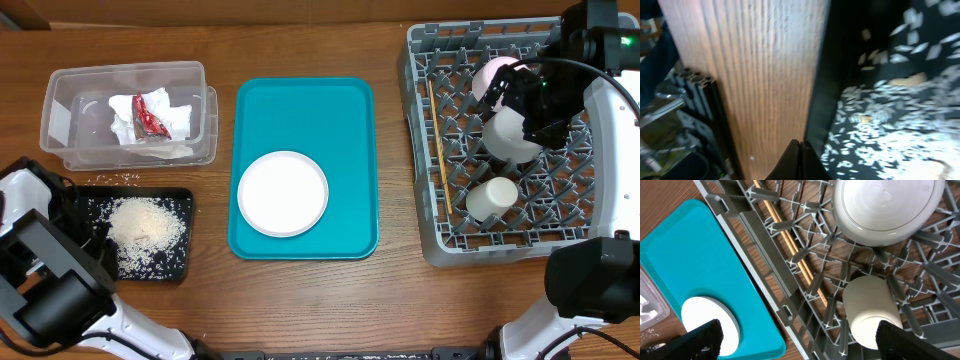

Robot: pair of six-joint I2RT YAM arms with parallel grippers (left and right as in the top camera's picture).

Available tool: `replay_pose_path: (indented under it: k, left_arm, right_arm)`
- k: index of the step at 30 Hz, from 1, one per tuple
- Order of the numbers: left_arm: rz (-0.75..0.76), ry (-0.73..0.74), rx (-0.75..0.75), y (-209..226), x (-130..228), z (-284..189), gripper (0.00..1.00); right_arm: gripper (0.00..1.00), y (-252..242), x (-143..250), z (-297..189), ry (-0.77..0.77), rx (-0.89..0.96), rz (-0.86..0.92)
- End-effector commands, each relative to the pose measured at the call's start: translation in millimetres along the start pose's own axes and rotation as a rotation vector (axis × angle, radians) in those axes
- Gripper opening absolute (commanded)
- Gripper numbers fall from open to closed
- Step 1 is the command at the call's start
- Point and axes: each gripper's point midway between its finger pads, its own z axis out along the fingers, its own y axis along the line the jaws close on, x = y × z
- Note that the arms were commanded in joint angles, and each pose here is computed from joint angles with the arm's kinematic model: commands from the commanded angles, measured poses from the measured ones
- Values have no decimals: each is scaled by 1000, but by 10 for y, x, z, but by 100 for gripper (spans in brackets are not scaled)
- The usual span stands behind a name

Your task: Sort waste into correct bins and load items into the dishwasher

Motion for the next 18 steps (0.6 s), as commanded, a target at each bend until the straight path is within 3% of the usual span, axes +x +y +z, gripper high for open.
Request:
replay_pose_path:
  k: [1,8,18]
  left_arm:
    - [-11,-82,112,-25,-54,-244,4]
    - [116,-126,337,-286,-32,-555,4]
    - [104,-127,301,-285,-32,-295,4]
  right_arm:
    - [100,25,-37,-121,-38,-18,-2]
    - [100,25,-37,-121,-38,-18,-2]
    - [100,24,-37,-120,-38,-18,-2]
